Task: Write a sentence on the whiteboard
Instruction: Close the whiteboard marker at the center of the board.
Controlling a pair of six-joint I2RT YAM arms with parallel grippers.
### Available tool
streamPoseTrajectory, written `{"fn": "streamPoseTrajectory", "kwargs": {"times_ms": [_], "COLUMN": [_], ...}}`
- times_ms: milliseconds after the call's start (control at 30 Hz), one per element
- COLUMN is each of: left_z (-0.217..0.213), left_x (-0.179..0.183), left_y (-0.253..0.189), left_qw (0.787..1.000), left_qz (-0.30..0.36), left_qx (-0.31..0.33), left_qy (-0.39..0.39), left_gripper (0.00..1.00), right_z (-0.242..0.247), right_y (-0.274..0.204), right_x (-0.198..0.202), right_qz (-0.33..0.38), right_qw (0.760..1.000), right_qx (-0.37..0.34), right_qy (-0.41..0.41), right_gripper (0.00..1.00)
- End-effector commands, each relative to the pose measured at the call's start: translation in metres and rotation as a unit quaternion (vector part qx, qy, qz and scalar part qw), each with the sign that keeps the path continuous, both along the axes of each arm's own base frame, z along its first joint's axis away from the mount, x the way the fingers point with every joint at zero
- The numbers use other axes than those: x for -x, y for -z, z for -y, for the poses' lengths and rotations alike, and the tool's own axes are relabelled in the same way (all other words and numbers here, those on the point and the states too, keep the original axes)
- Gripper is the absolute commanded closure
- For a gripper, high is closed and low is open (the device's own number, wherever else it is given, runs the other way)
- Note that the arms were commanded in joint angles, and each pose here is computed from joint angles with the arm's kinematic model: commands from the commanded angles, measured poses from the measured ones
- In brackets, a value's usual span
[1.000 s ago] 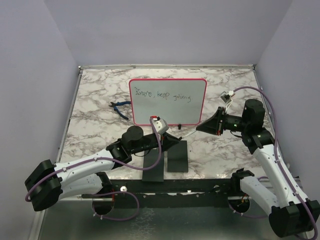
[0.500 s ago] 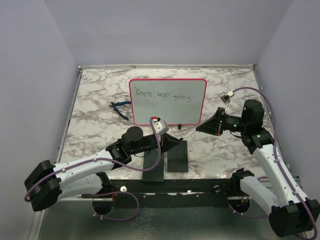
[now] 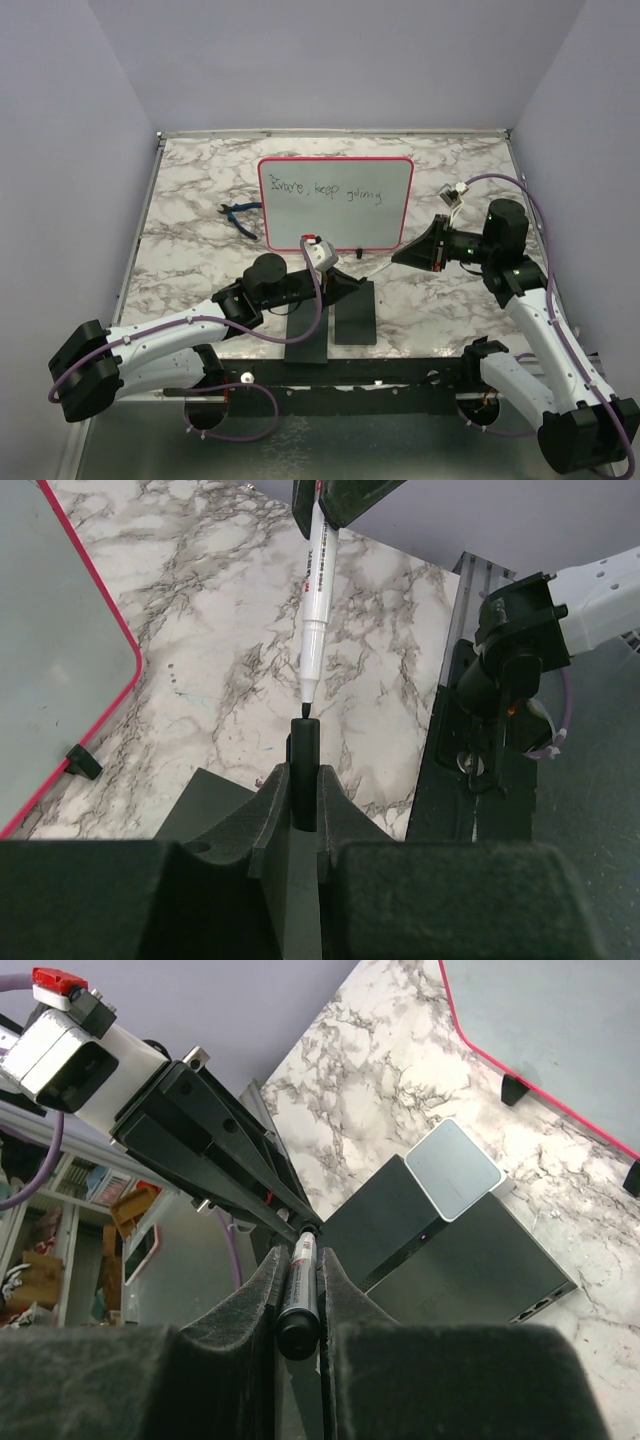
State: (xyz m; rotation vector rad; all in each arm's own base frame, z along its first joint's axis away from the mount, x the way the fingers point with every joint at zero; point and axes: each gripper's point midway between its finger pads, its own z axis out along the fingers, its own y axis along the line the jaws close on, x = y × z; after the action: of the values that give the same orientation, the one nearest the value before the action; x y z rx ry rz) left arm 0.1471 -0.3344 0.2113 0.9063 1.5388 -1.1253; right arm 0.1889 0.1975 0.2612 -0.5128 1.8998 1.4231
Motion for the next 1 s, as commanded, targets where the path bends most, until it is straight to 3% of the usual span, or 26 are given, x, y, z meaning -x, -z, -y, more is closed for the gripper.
{"fn": "streamPoseTrajectory", "kwargs": {"times_ms": [0, 967], "left_z": [0.003, 0.008], "left_x": [0.005, 0.008], "left_y": [-0.016, -0.020], "left_qw": [1.000, 0.999], "left_qz": [0.011, 0.009], "left_qx": [0.011, 0.014], "left_qy": [0.016, 0.030], "left_gripper": [1.00, 1.00], "right_z": [-0.001, -0.004], "right_y": [0.002, 0.013], "right_x": [0.006, 0.010], "right_qz": [-0.010, -0.033], "right_qw": [1.000, 0.998], "right_qx": [-0.010, -0.019], "right_qy": [-0.021, -0.045], "right_gripper": [0.99, 0.99]}}
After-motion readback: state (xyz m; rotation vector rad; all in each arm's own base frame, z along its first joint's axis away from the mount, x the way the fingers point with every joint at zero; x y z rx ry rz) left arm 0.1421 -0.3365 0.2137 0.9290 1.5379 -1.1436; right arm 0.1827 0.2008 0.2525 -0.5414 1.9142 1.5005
